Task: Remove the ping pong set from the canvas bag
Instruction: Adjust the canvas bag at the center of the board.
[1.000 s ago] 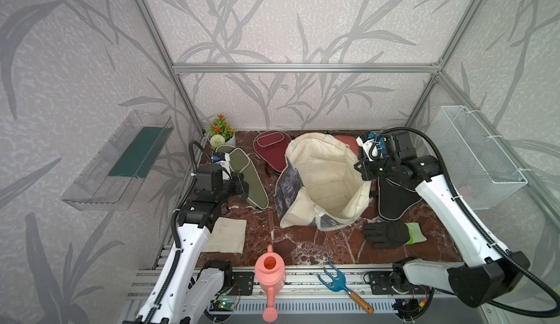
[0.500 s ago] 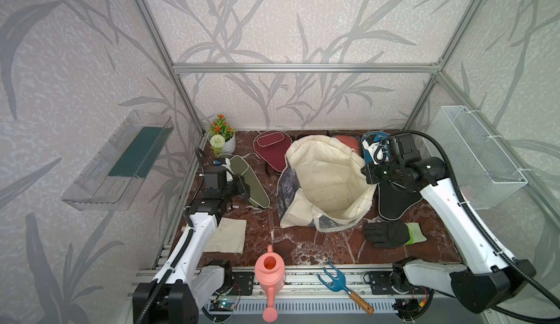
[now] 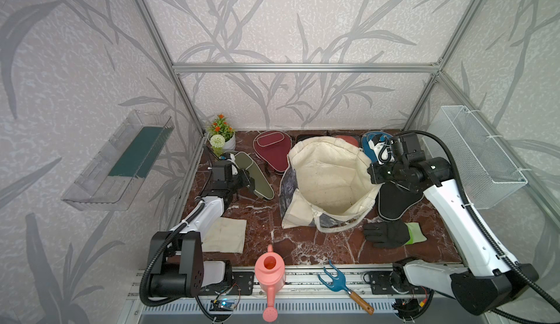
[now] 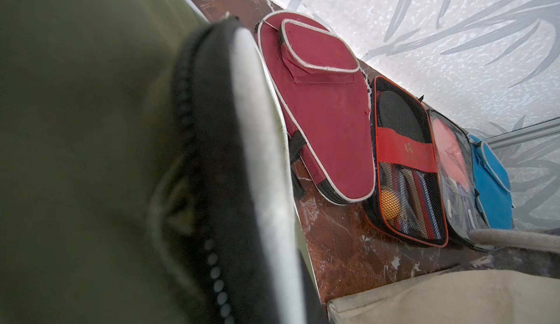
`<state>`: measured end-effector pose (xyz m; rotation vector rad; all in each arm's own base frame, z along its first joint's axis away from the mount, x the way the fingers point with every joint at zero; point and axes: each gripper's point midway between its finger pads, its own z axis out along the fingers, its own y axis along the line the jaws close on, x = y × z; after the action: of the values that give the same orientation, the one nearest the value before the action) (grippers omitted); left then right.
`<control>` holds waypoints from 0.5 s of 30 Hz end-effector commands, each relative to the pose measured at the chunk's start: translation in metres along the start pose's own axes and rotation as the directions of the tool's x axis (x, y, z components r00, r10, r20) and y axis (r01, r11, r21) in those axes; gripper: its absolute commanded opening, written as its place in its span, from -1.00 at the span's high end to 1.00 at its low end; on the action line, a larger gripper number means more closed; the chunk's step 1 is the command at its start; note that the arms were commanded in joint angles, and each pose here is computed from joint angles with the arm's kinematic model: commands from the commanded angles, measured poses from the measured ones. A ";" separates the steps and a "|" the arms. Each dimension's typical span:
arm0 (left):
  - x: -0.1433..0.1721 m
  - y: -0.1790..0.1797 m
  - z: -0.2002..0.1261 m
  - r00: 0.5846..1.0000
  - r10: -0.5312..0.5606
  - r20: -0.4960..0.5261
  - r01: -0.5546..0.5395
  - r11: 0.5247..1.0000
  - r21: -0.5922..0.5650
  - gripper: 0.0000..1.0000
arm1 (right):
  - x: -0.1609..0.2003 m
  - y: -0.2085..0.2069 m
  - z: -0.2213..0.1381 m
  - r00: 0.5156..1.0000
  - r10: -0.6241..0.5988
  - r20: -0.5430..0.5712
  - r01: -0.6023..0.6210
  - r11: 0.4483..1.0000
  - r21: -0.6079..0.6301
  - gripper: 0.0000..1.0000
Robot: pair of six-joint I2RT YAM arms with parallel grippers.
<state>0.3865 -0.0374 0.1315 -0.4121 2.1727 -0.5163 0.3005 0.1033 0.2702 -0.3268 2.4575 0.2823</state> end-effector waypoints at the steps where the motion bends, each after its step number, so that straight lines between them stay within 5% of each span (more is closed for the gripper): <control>1: -0.009 -0.005 0.003 0.999 -0.012 0.043 0.011 0.999 0.034 1.00 | 0.005 -0.001 -0.007 1.000 0.004 0.002 -0.004 1.000 0.005 0.78; 4: 0.000 0.004 0.008 0.999 -0.037 0.008 0.037 0.999 0.002 0.96 | 0.002 -0.001 -0.007 1.000 -0.003 0.006 0.003 1.000 0.001 0.60; 10: 0.014 0.027 0.007 0.996 -0.078 -0.033 0.073 0.990 -0.121 0.42 | 0.000 -0.002 -0.011 1.000 -0.010 0.016 0.010 1.000 0.007 0.29; 15: 0.025 0.045 0.005 0.991 -0.076 -0.108 0.049 0.971 -0.235 0.21 | -0.005 -0.001 -0.018 0.999 -0.019 0.036 0.019 1.000 0.009 -0.01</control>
<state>0.3744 -0.0235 0.0954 -0.5495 2.2921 -0.4246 0.3002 0.1013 0.2719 -0.3344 2.4495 0.2741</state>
